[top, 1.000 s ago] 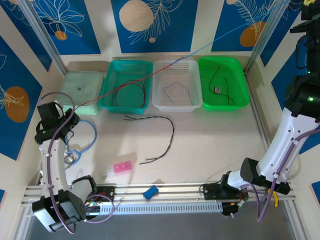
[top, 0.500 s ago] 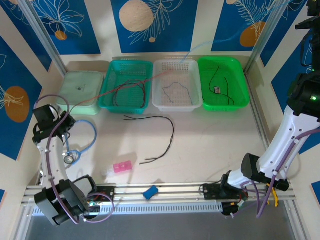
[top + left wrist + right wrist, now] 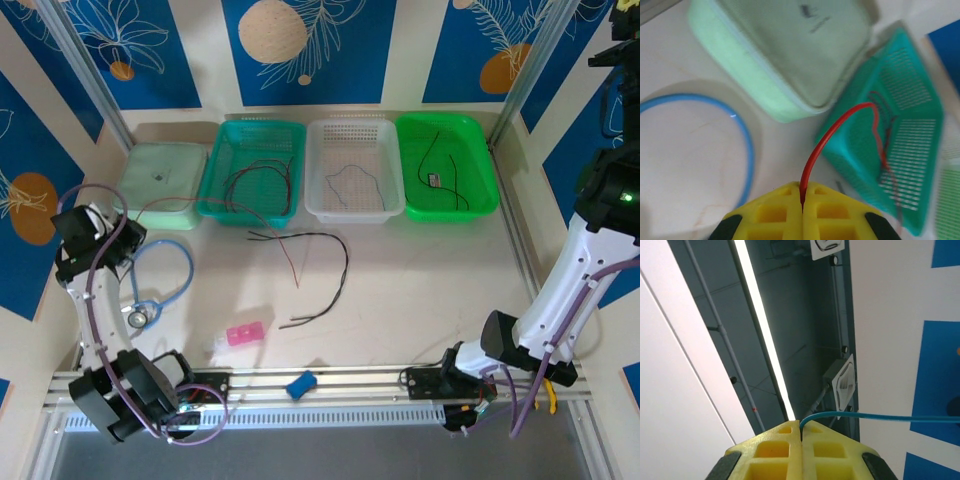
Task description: Untangle the cables
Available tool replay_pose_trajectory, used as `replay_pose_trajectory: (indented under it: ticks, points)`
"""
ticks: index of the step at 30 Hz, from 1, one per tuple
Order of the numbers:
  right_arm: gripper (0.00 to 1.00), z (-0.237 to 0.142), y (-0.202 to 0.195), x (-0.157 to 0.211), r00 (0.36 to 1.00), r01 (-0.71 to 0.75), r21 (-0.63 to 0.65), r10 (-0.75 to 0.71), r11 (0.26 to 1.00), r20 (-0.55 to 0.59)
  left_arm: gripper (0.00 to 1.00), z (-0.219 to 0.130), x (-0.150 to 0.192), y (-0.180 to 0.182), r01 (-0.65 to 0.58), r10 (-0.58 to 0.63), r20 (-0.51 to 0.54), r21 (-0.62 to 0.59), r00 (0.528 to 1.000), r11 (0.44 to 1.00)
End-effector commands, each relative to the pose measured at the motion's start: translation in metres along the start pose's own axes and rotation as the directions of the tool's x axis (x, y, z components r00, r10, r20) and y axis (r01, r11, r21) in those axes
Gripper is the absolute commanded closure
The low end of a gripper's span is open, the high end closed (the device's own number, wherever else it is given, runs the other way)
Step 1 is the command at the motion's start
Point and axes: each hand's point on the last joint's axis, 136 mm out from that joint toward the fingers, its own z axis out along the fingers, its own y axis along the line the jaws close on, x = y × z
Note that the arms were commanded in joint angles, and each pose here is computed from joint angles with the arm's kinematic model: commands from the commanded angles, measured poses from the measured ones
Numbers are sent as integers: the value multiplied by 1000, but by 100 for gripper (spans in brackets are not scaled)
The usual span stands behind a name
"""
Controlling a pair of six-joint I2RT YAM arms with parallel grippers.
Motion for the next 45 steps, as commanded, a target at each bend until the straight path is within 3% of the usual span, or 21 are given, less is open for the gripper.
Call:
replay_pose_trajectory:
  ticks: [1, 5, 8, 14, 20, 28, 45]
  points:
    - [100, -7, 0, 13, 999, 18, 17, -17, 1000, -45, 100, -25, -11, -55, -7, 6, 6, 169, 1000, 986]
    - [100, -7, -22, 22, 995, 25, 80, -17, 996, -95, 100, -34, -18, -87, 20, -32, 39, 279, 999, 960]
    - [100, -4, -42, 30, 991, 25, 126, -8, 992, -134, 100, -49, -25, -113, -16, -27, 127, 326, 992, 945]
    - [100, 11, -69, 65, 971, 19, 154, 19, 988, -238, 100, -82, -33, -179, -145, 78, 179, 397, 981, 906]
    - [100, 18, -91, 88, 957, 10, 180, 42, 984, -288, 100, -129, -65, -246, -249, 122, 278, 485, 953, 839]
    - [100, 11, -101, 86, 960, 23, 200, 35, 979, -278, 100, -166, -103, -322, -329, 88, 386, 619, 918, 714]
    - [100, 1, -126, 80, 965, 23, 248, 44, 968, -258, 100, -214, -129, -408, -442, 46, 500, 715, 865, 542]
